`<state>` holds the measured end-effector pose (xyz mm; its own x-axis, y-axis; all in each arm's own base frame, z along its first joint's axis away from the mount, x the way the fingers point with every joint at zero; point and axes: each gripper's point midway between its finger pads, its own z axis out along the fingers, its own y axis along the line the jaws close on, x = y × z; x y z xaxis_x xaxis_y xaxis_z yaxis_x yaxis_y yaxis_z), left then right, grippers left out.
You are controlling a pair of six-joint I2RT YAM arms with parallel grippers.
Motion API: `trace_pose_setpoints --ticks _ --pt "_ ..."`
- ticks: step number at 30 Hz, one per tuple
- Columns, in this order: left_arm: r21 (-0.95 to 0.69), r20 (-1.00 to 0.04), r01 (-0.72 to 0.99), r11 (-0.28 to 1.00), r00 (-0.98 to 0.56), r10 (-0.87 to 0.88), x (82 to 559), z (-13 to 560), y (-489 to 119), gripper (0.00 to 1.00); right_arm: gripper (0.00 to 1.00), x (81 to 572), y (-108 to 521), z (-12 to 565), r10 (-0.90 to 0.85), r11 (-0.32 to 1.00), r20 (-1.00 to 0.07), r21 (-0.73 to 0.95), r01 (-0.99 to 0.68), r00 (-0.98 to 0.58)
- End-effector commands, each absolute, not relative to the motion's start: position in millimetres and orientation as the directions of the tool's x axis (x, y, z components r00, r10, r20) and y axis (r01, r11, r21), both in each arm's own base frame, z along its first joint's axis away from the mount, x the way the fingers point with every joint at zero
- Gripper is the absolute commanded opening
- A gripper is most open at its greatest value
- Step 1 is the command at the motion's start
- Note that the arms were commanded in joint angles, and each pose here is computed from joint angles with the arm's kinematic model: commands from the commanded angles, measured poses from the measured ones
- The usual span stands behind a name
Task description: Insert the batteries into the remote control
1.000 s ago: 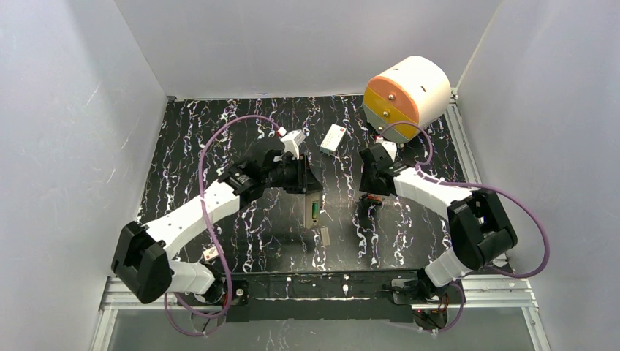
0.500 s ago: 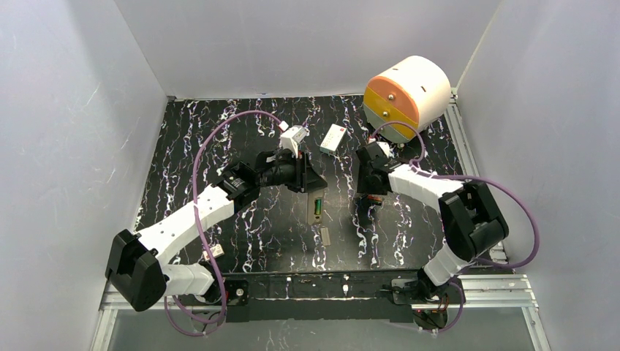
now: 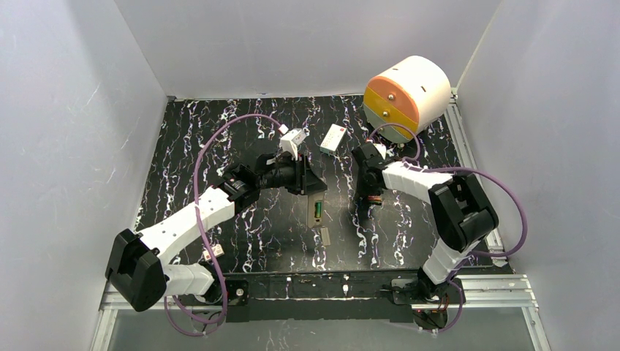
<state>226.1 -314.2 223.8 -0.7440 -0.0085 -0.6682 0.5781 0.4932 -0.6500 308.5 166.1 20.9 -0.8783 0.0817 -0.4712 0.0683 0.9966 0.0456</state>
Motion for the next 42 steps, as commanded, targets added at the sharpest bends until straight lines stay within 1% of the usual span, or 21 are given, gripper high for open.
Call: trace_pose_setpoints --ticks 1,5,8,9,11,13,18,21,24,27,31,38,41,42 --pt "-0.655 -0.689 0.605 0.452 -0.724 -0.029 221.7 239.4 -313.9 0.0 0.35 314.1 181.4 24.2 0.121 0.992 -0.472 0.075 0.097 -0.873" --pt "-0.636 -0.702 0.602 0.482 -0.711 -0.038 223.1 239.1 -307.3 0.0 0.24 307.5 189.5 19.8 0.131 0.991 -0.444 0.062 0.115 -0.886" --pt "-0.605 -0.713 0.563 0.563 -0.698 -0.068 230.4 234.6 -293.4 0.0 0.16 302.5 190.1 21.9 0.196 0.98 -0.448 0.058 0.191 -0.872" --pt "-0.592 -0.714 0.538 0.599 -0.696 -0.081 233.3 231.4 -286.6 0.0 0.15 299.8 190.7 22.8 0.237 0.971 -0.457 0.074 0.229 -0.858" --pt "-0.564 -0.723 0.488 0.667 -0.682 -0.112 240.0 226.2 -272.7 0.0 0.15 293.3 192.0 26.8 0.36 0.932 -0.463 0.136 0.336 -0.81" --pt "-0.543 -0.73 0.45 0.708 -0.67 -0.134 243.8 223.0 -261.6 0.0 0.15 284.7 194.4 31.9 0.45 0.892 -0.461 0.189 0.411 -0.765" --pt "-0.533 -0.733 0.42 0.734 -0.663 -0.153 239.5 221.2 -248.1 0.0 0.15 262.4 195.7 34.6 0.606 0.791 -0.425 0.232 0.567 -0.672" --pt "-0.526 -0.735 0.409 0.745 -0.66 -0.157 236.1 220.1 -241.4 0.0 0.15 252.2 200.8 34.1 0.645 0.76 -0.4 0.242 0.604 -0.651" --pt "-0.526 -0.736 0.395 0.754 -0.656 -0.17 234.0 218.2 -235.7 0.0 0.18 245.2 203.7 25.0 0.654 0.752 -0.37 0.215 0.623 -0.66" --pt "-0.53 -0.739 0.425 0.734 -0.656 -0.154 229.7 221.2 -238.7 0.0 0.18 242.5 204.4 20.4 0.641 0.76 -0.359 0.171 0.627 -0.679" --pt "-0.531 -0.74 0.432 0.729 -0.656 -0.15 228.6 223.0 -239.4 0.0 0.24 243.4 206.3 24.0 0.641 0.759 -0.363 0.166 0.63 -0.676" --pt "-0.538 -0.747 0.475 0.696 -0.652 -0.132 224.1 230.1 -245.3 0.0 0.47 250.0 209.7 36.3 0.627 0.771 -0.377 0.179 0.611 -0.681" --pt "-0.519 -0.754 0.458 0.722 -0.643 -0.135 227.6 231.6 -239.9 0.0 0.53 259.6 206.9 58.5 0.591 0.8 -0.436 0.212 0.561 -0.678" --pt "-0.508 -0.756 0.442 0.739 -0.64 -0.137 229.6 231.6 -235.9 0.0 0.56 267.0 208.8 68.0 0.551 0.831 -0.471 0.231 0.507 -0.689"
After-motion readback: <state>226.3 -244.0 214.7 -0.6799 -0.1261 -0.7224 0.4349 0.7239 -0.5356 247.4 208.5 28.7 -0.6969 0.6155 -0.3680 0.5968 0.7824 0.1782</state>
